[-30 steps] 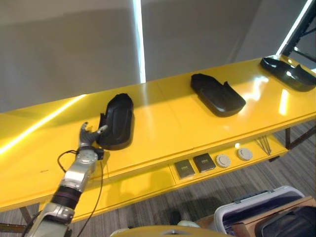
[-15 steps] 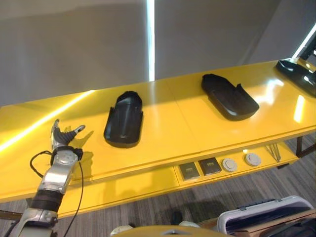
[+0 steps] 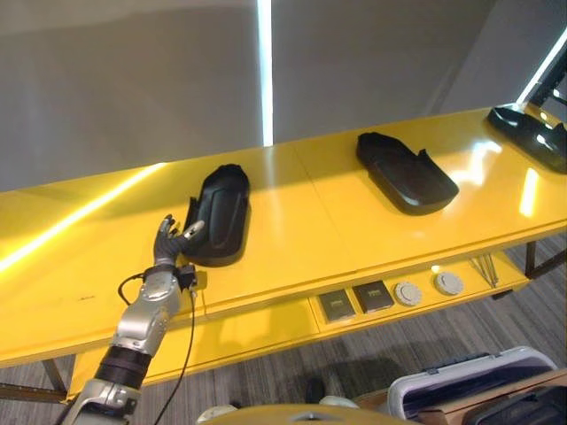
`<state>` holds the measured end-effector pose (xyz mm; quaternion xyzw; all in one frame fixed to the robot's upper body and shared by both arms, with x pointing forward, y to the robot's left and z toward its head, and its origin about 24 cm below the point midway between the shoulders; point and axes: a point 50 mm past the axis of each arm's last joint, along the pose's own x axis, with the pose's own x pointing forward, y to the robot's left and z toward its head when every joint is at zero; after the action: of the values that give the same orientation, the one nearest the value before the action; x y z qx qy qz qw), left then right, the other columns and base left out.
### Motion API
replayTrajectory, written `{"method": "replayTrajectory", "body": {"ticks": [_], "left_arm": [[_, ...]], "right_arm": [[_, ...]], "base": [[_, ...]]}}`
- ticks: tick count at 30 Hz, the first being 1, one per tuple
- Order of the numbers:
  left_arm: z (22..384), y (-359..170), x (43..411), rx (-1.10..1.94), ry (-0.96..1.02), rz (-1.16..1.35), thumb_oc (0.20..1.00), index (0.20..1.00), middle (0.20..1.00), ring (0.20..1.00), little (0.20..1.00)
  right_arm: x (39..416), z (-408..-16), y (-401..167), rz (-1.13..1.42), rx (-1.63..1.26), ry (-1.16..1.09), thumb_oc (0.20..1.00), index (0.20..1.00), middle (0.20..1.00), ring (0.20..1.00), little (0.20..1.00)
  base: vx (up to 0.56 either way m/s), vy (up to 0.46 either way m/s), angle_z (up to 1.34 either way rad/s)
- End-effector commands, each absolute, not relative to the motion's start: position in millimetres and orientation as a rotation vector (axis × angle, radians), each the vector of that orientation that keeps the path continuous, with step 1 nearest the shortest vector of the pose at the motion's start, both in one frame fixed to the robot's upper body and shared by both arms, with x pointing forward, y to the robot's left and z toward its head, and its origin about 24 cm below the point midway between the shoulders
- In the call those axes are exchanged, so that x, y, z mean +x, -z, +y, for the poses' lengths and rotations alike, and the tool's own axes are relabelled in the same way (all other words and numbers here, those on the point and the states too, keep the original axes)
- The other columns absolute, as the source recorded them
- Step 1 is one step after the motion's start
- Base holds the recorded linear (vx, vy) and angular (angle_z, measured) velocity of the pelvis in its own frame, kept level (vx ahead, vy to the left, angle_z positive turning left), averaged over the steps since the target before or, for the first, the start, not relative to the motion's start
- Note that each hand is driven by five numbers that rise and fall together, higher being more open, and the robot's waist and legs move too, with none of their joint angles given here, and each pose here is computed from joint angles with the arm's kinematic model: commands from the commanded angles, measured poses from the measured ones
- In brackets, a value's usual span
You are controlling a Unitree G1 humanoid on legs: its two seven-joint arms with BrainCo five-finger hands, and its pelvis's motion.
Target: Move parts from the plastic box to the shelf.
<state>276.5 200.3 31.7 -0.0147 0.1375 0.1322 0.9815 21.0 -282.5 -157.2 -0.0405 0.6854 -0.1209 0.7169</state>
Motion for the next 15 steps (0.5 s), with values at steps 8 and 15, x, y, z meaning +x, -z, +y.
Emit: {"method": "replayTrajectory", "body": {"ticks": [8,15], "left_arm": [[207.1,-58.9,285.2,-0.016,-0.253,0.17,1.0,1.0,1.0,1.0,1.0],[200.5,-67.0,284.3,-0.047,-0.139,0.15,1.0,1.0,1.0,1.0,1.0]], "right_arm": [[25.0,-264.2,163.7,1.537,-0.077,0.201,1.0,1.0,1.0,1.0,1.0],[25.2,-264.2,163.7,1.538,-0.092,0.199,1.0,1.0,1.0,1.0,1.0]], "base": [[0.0,0.0,0.0],[0.0,0.0,0.0]]}}
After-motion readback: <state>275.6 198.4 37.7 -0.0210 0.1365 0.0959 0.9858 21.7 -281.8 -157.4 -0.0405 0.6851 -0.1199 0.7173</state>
